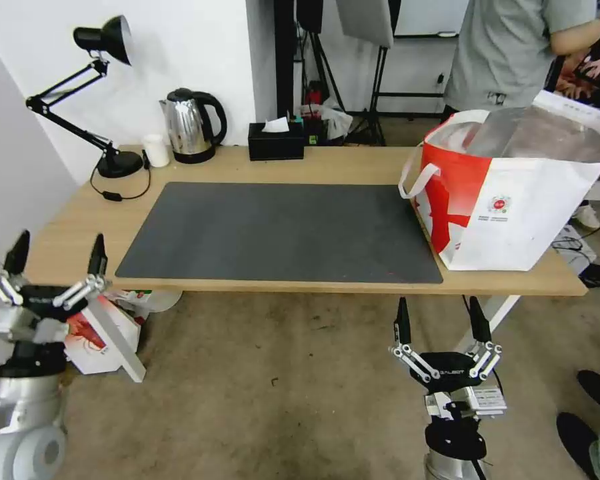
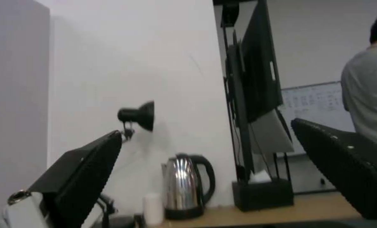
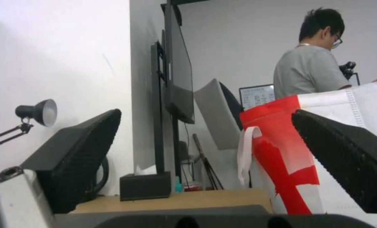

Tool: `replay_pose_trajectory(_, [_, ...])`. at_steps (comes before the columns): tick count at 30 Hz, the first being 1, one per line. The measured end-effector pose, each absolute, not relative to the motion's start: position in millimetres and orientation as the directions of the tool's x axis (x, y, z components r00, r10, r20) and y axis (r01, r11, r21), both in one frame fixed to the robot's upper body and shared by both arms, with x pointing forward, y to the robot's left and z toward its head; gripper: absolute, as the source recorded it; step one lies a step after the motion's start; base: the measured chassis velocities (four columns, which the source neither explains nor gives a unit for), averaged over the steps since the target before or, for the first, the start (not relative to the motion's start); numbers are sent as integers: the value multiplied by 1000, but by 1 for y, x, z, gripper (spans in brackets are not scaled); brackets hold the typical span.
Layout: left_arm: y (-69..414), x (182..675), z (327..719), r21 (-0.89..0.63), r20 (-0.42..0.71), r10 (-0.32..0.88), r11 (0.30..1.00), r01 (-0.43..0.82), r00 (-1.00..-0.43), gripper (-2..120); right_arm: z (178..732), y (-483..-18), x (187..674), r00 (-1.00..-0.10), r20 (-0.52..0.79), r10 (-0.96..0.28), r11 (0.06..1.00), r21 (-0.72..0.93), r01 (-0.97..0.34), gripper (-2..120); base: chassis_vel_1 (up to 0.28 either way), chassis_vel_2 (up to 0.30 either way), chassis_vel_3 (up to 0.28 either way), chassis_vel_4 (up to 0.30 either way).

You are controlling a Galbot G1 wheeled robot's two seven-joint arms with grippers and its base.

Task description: Pick up the trash from the table and place it into the takeout bag.

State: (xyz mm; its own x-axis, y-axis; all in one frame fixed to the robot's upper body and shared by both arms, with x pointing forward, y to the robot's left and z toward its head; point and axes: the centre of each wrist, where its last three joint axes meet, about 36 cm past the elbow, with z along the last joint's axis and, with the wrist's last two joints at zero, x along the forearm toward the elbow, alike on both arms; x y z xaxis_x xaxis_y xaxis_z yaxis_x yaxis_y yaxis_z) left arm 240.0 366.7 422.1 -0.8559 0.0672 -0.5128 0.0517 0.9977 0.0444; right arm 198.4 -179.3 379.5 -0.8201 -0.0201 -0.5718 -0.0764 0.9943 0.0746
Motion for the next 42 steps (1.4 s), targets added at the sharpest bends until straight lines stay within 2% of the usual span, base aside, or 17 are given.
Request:
replay_pose_trajectory(7, [359,214,385,52,-480,89,996,73,-873,100,379,-179,198,-820,-572,-20,994,75,-76,100,0,0,0,0])
replay_pose_trajectory(16, [350,198,361,47,-472,90,996,77,-877,100,379,-179,198,-820,-572,-20,994,75,-76,100,0,0,0,0])
replay_pose_trajectory(29, [350,192,345,55,-470,94,995,77,-878,100,379,-179,198,-820,-572,-20,994,75,-76,100,0,0,0,0])
replay_pose_trajectory(42, [353,200,350,80,-485,116,993,88,-867,100,379,-179,198,-820,-572,-20,994,75,-76,100,0,0,0,0])
